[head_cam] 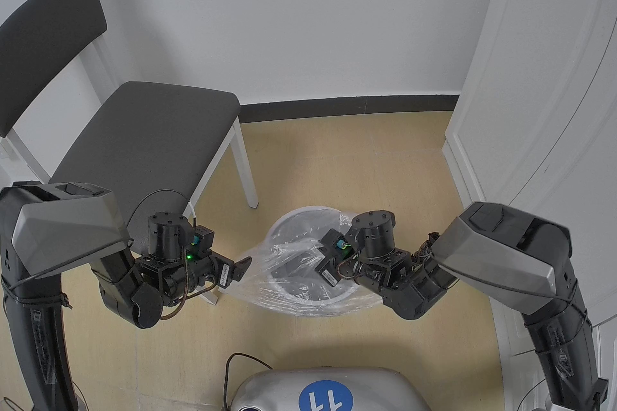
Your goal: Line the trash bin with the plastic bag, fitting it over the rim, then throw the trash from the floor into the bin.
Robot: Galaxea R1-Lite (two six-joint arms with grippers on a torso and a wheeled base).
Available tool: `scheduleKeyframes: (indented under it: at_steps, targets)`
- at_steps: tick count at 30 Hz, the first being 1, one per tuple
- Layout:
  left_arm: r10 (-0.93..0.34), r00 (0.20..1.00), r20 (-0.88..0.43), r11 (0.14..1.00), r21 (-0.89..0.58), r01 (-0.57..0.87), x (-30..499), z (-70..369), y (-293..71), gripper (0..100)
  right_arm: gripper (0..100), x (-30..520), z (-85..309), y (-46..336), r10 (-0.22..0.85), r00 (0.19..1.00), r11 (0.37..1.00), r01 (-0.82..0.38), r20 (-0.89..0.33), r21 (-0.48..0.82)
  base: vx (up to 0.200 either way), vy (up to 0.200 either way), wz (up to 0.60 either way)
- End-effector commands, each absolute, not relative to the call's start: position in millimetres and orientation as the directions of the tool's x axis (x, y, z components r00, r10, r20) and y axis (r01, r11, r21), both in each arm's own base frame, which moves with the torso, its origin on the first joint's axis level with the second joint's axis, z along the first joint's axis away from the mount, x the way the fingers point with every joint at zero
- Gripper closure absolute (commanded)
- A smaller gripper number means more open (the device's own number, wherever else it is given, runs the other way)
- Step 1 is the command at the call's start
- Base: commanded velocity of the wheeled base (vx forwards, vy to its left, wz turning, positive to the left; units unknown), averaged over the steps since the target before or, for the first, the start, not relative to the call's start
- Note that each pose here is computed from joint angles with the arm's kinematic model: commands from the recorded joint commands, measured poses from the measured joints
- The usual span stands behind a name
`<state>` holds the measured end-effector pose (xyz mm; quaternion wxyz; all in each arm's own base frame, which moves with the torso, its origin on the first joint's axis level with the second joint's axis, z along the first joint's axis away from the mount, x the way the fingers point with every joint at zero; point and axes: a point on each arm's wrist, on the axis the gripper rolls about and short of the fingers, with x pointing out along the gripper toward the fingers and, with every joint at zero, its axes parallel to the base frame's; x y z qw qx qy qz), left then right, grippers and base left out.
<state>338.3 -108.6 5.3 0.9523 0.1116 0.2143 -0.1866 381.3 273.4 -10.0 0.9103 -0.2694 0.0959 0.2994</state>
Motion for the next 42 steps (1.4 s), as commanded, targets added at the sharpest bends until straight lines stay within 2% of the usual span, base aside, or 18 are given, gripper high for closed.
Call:
scheduleKeyframes:
  at_steps: [1,16,24,42]
  targets:
    - [-0.307,0.838,-0.452,0.905,0.133,0.403,338.3,4.3,-108.6,0,100,386.7,17.6,268.5,0.488,0.831,0.708,-0.556,-0.269,-0.436,0.0,0.0,0.0]
    - [-0.31,0.842,-0.442,0.905,0.135,0.404,339.3,0.4,-109.0,0,100,413.9,19.9,269.5,0.461,0.869,0.754,-0.491,-0.182,-0.436,0.0,0.0,0.0]
    - [-0.31,0.842,-0.442,0.905,0.135,0.404,339.1,-0.1,-109.0,0,100,446.9,-2.7,267.3,0.4,0.905,0.792,-0.421,-0.146,-0.442,0.0,0.0,0.0]
    - [-0.312,0.839,-0.447,0.903,0.134,0.407,338.9,-2.2,-110.0,0,100,453.3,-47.5,275.0,0.386,0.871,0.748,-0.488,-0.302,-0.45,0.0,0.0,0.0]
